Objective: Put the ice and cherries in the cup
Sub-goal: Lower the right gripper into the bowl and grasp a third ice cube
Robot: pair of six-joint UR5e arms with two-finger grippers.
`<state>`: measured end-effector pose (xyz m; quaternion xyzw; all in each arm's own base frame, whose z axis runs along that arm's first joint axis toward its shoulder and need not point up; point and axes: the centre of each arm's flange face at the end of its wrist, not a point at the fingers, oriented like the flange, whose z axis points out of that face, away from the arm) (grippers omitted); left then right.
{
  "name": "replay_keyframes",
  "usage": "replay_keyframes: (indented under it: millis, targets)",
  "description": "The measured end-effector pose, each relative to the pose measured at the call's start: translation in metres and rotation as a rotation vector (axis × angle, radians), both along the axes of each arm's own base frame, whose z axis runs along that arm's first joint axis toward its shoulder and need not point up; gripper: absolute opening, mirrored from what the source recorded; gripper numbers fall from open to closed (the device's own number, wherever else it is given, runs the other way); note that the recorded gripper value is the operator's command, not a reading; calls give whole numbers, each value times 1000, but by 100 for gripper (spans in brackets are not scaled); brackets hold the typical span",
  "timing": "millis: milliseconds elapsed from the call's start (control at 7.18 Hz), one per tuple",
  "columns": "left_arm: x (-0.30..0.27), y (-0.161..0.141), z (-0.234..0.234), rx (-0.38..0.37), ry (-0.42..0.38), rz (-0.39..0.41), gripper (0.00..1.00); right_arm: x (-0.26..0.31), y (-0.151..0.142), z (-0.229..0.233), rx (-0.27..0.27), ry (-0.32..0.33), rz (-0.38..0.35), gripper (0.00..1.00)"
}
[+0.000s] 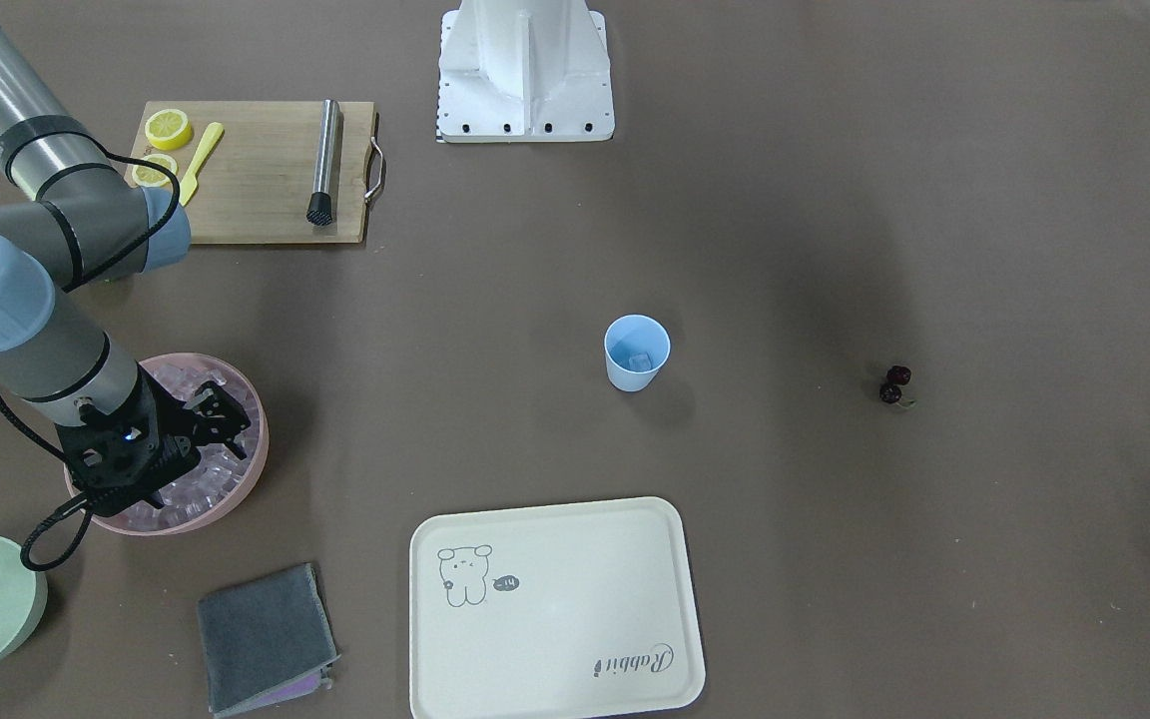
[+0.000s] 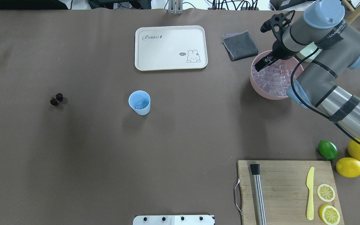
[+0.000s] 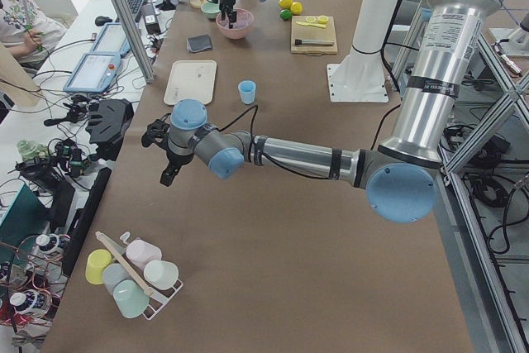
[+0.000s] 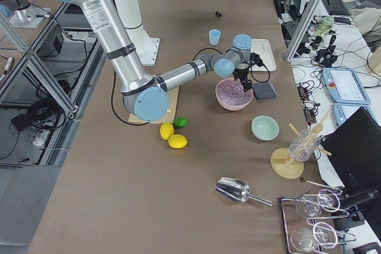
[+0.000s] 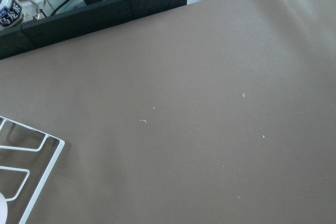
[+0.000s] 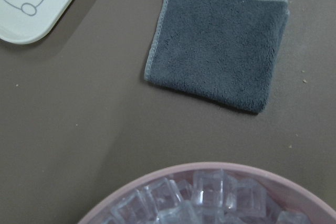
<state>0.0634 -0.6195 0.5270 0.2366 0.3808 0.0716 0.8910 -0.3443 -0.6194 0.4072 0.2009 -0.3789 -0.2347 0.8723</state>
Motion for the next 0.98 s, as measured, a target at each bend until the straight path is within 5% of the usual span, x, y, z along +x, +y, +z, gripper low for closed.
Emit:
replay_keyframes:
  millis: [557,975]
  targets:
    - [1,-5,5,1,0,-2,98,0,-2,7,20,10,-30,66]
    - [0,-1,12,5,3,-4,98,2,-3,8,21,9,-28,20]
